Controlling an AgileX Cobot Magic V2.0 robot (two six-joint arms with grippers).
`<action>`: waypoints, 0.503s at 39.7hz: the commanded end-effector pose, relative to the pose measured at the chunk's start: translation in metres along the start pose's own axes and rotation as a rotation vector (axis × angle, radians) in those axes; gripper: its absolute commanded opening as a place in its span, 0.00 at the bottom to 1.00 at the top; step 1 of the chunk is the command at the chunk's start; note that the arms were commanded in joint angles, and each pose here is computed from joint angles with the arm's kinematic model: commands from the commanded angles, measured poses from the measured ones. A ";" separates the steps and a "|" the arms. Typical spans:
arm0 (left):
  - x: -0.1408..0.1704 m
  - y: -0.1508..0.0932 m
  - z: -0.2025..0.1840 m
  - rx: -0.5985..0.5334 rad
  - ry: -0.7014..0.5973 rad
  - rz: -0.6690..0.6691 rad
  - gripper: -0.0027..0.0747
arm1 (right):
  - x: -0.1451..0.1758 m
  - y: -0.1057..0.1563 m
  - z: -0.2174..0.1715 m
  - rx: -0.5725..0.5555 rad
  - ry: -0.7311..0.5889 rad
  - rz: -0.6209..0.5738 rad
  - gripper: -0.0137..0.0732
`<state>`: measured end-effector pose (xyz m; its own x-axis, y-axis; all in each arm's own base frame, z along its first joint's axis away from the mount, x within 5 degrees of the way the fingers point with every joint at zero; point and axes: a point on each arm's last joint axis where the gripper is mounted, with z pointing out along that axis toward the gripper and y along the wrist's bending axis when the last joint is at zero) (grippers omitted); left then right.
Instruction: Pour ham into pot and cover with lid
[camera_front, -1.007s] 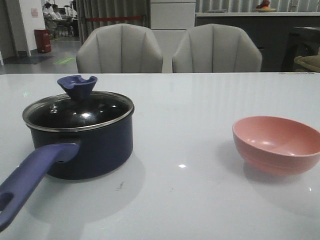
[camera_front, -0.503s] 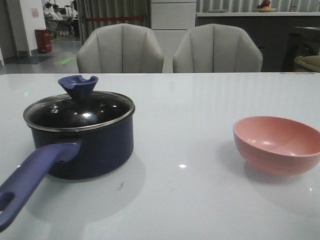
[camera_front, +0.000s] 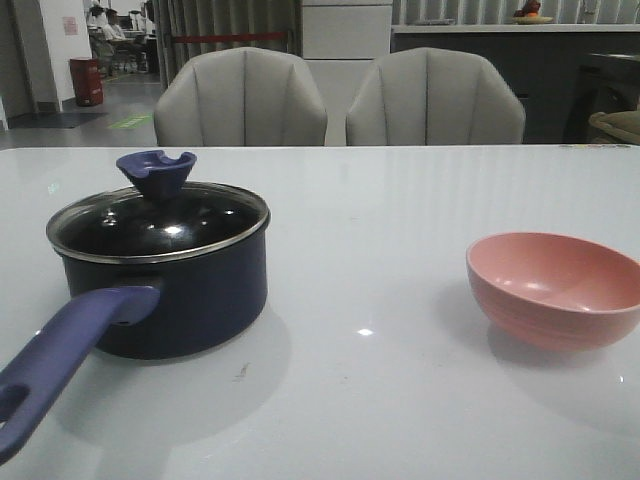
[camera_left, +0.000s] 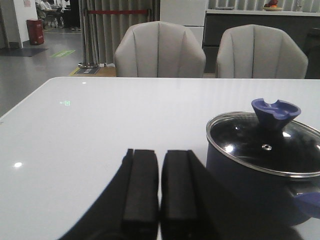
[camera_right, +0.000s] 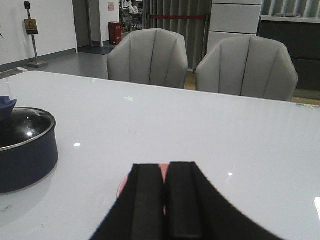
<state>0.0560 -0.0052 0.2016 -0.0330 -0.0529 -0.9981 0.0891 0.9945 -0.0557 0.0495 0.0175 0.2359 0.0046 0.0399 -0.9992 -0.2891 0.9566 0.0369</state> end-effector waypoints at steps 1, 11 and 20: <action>-0.001 0.000 -0.001 0.011 -0.080 -0.001 0.19 | -0.014 -0.002 -0.001 0.036 -0.078 -0.046 0.33; -0.001 0.000 -0.001 0.011 -0.080 -0.001 0.19 | -0.004 -0.009 0.001 0.138 -0.043 -0.146 0.33; -0.001 0.000 -0.001 0.011 -0.080 -0.001 0.19 | 0.023 -0.017 0.005 0.229 -0.030 -0.083 0.33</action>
<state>0.0560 -0.0052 0.2016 -0.0330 -0.0529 -0.9981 0.0891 0.9945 -0.0557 0.0576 0.0057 0.2033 -0.0537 -0.0494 -0.9973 -0.0972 0.9943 -0.0440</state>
